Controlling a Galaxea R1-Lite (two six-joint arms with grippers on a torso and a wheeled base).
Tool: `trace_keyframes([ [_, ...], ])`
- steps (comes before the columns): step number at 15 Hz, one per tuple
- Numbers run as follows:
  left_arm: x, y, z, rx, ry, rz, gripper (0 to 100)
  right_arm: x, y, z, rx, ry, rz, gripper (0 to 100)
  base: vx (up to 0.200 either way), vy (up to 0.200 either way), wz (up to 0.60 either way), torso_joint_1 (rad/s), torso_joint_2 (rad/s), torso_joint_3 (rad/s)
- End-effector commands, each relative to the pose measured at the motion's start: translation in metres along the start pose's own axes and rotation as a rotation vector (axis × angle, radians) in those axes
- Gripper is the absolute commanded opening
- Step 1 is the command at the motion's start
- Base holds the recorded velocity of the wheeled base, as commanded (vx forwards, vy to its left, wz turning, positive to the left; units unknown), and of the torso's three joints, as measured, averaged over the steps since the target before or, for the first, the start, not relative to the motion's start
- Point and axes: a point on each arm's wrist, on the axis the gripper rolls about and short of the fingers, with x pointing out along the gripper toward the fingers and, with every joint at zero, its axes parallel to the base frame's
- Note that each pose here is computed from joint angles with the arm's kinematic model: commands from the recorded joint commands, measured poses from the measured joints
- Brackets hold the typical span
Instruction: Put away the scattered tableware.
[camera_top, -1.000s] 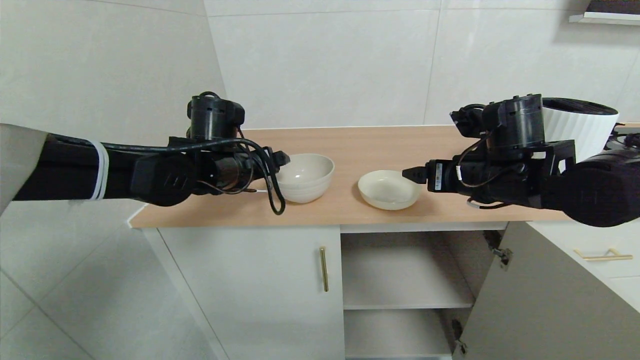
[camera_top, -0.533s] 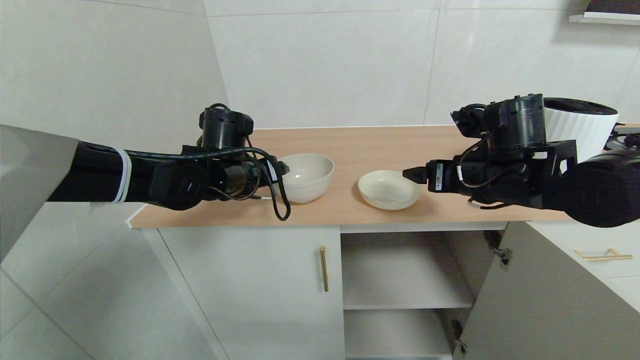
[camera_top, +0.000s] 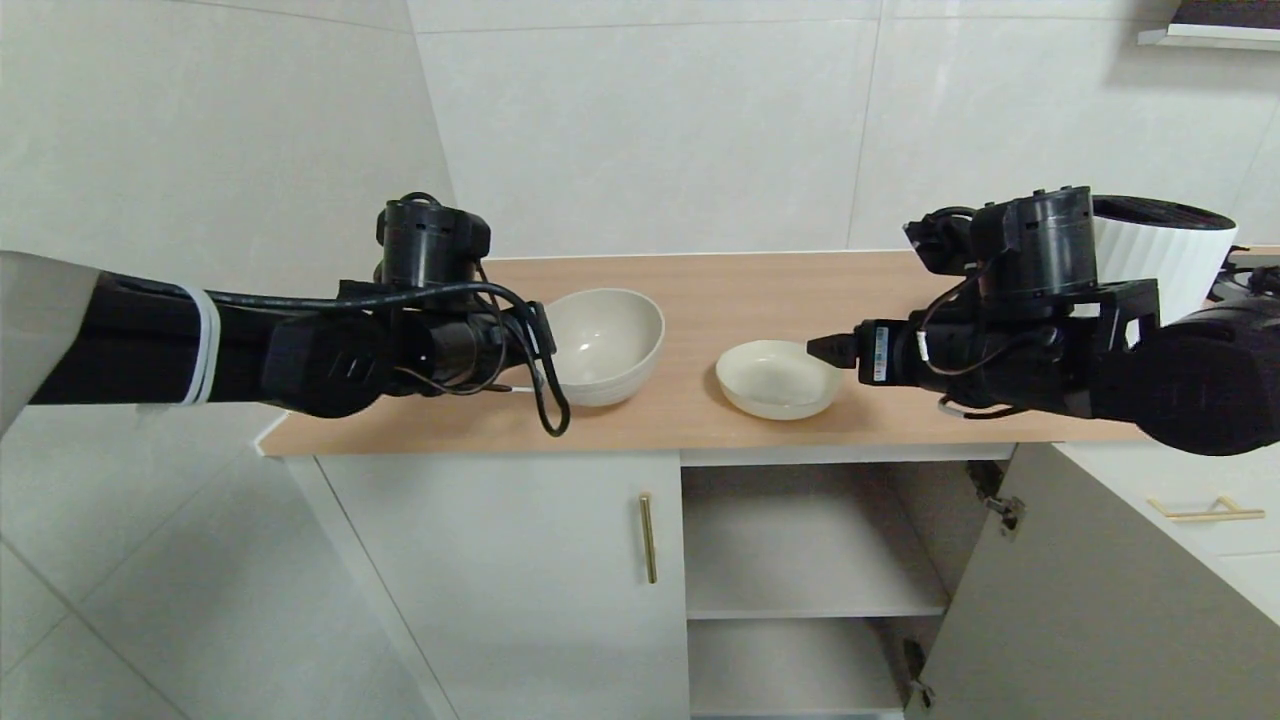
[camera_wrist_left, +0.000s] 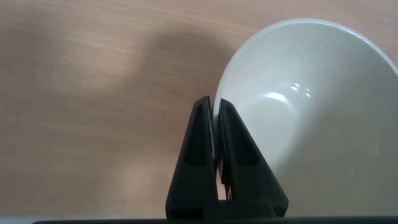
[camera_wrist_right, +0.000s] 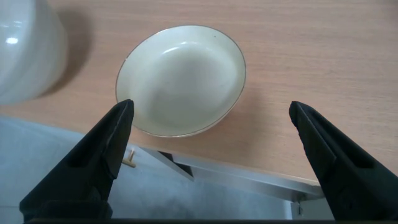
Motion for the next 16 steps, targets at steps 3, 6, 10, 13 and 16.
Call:
trace_keyframes([
  [3,-0.026,0.0,0.007,-0.003,-0.018,-0.03,0,0.023,-0.001,-0.014,-0.013,0.044,-0.05,100,0.0,0.0,0.0,0.0,0.0,0.0],
  [6,-0.034,0.0,0.01,-0.007,-0.024,-0.049,0,0.053,-0.004,-0.023,-0.02,0.05,-0.164,100,0.0,0.0,0.0,0.0,0.0,0.0],
  [10,-0.04,0.001,0.011,-0.008,-0.019,-0.07,0,0.066,-0.007,-0.028,-0.016,0.064,-0.184,100,0.0,0.0,0.0,0.0,0.0,0.0],
  [13,-0.04,0.001,0.011,-0.008,-0.019,-0.072,0,0.068,-0.008,-0.03,-0.017,0.069,-0.186,100,0.0,0.0,0.0,0.0,0.0,0.0],
  [16,-0.04,0.001,0.011,-0.008,-0.021,-0.071,0,0.071,-0.008,-0.032,-0.017,0.075,-0.186,0,0.0,0.0,0.0,0.0,0.0,0.0],
])
